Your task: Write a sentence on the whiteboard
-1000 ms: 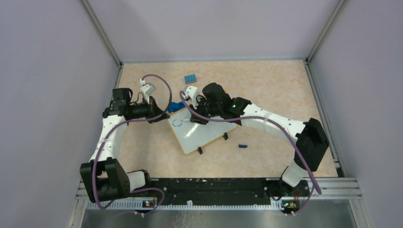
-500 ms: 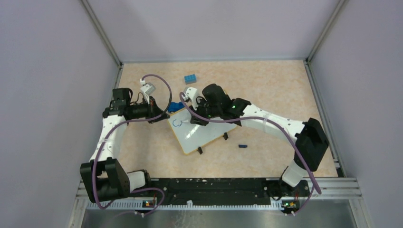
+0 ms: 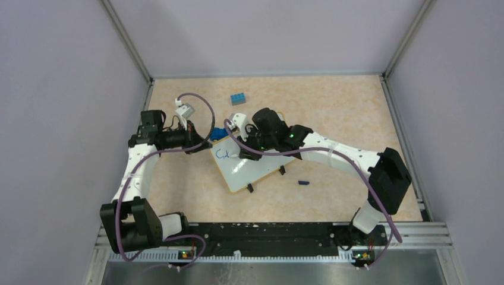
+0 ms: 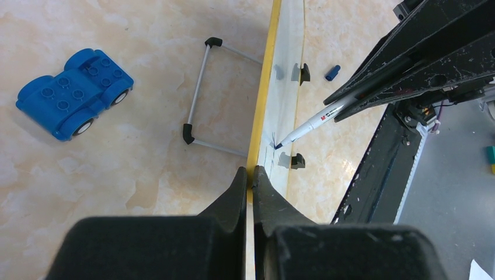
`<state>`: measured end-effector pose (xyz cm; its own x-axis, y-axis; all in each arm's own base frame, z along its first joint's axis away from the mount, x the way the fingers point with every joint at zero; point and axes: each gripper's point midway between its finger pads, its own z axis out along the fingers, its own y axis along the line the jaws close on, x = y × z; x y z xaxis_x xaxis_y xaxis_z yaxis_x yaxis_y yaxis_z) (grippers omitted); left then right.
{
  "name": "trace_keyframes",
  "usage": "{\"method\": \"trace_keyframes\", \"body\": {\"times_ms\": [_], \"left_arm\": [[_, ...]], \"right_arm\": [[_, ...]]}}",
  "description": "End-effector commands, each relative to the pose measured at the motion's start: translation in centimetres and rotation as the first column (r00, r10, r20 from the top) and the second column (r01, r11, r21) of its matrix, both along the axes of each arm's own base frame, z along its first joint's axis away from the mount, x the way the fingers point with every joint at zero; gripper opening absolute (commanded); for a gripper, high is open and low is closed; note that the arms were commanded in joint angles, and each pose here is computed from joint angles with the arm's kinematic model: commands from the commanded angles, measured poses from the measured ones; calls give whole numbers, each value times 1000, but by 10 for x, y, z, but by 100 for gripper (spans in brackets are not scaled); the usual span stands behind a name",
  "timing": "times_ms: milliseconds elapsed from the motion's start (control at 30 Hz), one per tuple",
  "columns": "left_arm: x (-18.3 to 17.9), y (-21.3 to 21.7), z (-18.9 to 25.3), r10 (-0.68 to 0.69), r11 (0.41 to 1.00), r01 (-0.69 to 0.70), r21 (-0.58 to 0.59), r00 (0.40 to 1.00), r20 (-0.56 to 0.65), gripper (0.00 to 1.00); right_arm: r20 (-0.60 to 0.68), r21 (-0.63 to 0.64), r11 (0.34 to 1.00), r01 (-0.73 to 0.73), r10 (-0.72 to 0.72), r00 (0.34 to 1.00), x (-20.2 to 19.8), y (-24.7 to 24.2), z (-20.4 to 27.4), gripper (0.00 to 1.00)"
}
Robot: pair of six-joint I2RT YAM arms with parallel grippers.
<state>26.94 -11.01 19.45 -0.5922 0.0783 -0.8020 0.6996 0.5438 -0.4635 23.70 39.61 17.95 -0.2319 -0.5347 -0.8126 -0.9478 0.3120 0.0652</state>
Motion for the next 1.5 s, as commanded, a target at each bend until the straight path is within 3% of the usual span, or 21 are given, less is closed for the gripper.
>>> {"method": "trace_keyframes", "body": {"times_ms": [0, 667, 800, 1067, 1467], "left_arm": [[-8, -3, 0, -11, 1000, 11, -9, 1000, -11, 0], [-9, -4, 1, -18, 1000, 18, -8, 1000, 0, 0], [-12, -4, 0, -28, 1000, 28, -3, 1000, 3, 12], [-15, -2, -4, -34, 999, 34, 16, 999, -4, 24], [-13, -3, -6, -33, 999, 34, 10, 999, -22, 14]], "right_arm": [[64, 26, 1000, 17, -19, 998, 6, -7, 21, 0], [77, 97, 995, -1, -7, 997, -1, -14, 54, 0], [75, 99, 995, -6, -2, 997, -2, -13, 54, 0], [54, 122, 992, -24, 17, 998, -3, -12, 59, 0], [48, 110, 994, -9, 3, 999, 4, -7, 47, 0]]}}
